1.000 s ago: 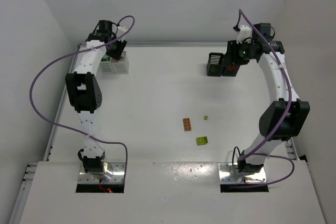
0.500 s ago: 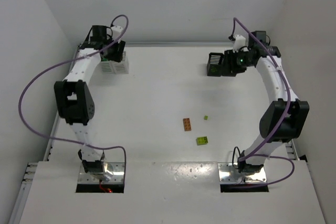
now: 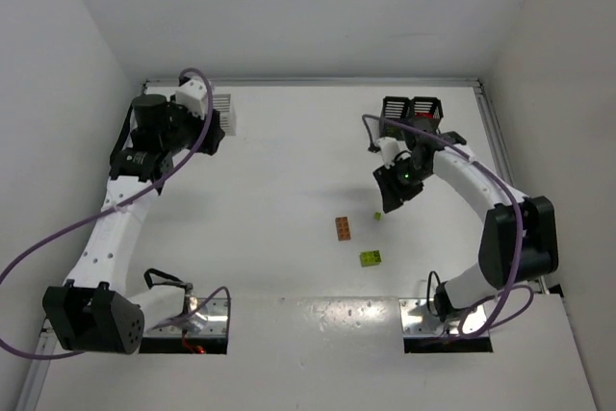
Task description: Sort the legos into containers by color
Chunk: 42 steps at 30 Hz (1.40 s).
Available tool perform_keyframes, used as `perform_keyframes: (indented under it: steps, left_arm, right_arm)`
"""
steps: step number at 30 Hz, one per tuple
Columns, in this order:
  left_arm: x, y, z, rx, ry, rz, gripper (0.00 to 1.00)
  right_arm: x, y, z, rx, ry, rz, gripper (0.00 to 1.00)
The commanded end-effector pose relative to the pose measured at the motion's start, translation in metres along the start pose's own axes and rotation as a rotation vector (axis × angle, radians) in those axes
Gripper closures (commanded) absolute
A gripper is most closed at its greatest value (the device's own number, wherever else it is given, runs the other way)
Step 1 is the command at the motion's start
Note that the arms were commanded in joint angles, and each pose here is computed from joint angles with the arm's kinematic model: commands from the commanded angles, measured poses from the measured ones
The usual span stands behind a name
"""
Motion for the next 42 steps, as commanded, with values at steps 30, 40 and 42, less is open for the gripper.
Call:
perform_keyframes:
  steps: [30,40,42]
  left_arm:
    - [-0.029,-0.015,0.032,0.055,-0.058,0.128,0.35]
    - [-0.030,-0.014,0.030,0.046,-0.075,0.136,0.35]
    - [-0.030,-0.014,0.029,0.037,-0.072,0.135,0.35]
  right_arm:
    - [-0.006,0.079,-0.026,0.191,-0.121,0.159,0.46]
    - [-0.007,0.090,-0.013,0.242,-0.129,0.152,0.49]
    - [-0.009,0.092,-0.012,0.236,-0.132,0.165,0.50]
Point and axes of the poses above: each gripper's point midway between its finger pads, its own y axis out along the fingers, its own x axis along the line the jaws close on, z = x × y, the point moved 5 cm from there along -y, back along the fingers
